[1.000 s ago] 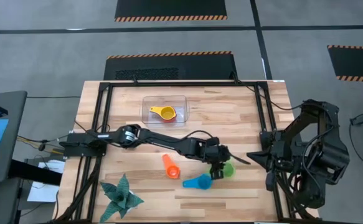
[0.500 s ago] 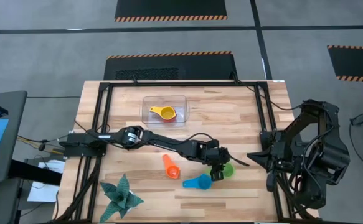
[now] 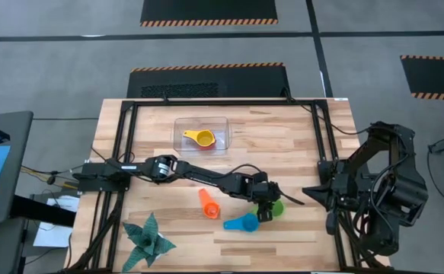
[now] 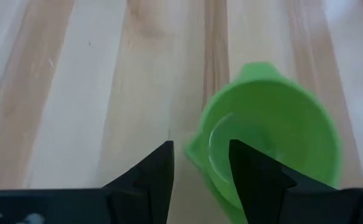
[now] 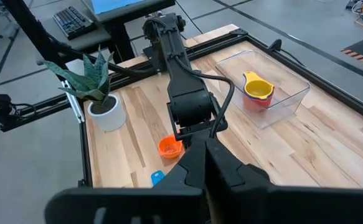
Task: Nest measuring cups in basket
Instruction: Stack the green measuring cup on top of the yellow measuring cup into the transparent bin
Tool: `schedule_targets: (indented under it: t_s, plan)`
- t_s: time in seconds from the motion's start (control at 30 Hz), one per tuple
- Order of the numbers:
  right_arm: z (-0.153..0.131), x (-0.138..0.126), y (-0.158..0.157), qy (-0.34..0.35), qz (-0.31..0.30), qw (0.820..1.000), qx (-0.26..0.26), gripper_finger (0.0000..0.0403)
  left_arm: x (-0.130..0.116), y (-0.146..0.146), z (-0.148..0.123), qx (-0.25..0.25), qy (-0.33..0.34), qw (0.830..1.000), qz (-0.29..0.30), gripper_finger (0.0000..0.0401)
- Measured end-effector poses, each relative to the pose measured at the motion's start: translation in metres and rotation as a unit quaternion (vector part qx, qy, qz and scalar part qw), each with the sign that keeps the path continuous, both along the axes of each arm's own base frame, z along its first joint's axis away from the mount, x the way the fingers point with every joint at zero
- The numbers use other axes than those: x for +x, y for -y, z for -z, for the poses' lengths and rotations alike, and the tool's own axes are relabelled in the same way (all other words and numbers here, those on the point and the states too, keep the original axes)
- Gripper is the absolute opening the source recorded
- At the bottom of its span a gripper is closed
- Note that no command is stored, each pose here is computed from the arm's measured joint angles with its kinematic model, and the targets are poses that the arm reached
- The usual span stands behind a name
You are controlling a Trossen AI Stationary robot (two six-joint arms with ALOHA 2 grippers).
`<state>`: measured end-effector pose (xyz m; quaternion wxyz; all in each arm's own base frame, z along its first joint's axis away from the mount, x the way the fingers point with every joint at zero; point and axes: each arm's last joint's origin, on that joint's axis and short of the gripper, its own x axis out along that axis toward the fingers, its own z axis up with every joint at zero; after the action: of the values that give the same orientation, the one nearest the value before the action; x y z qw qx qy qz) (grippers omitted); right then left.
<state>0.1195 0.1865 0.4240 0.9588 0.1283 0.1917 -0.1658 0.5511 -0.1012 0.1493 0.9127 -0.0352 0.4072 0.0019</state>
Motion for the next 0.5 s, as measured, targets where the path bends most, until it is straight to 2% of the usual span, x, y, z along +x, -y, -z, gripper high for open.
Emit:
schedule_targets:
  t_s: [0.13, 0.4, 0.5]
  plan:
    - [-0.0001, -0.0002, -0.0004, 0.001, -0.001, 1.000, 0.002, 0.0023, 0.0002, -0.0007, -0.0017, 0.012, 0.002, 1.000, 0.000, 0.0142]
    - [-0.0003, -0.0039, -0.0034, 0.004, -0.009, 1.000, 0.010, 0.0017, -0.0062, -0.0035, 0.0050, 0.046, -0.039, 0.998, 0.001, 0.0141]
    - [-0.0003, -0.0064, -0.0049, 0.005, -0.014, 1.000, 0.013, 0.0017, -0.0060, -0.0047, 0.0046, 0.059, -0.036, 0.998, -0.008, 0.0127]
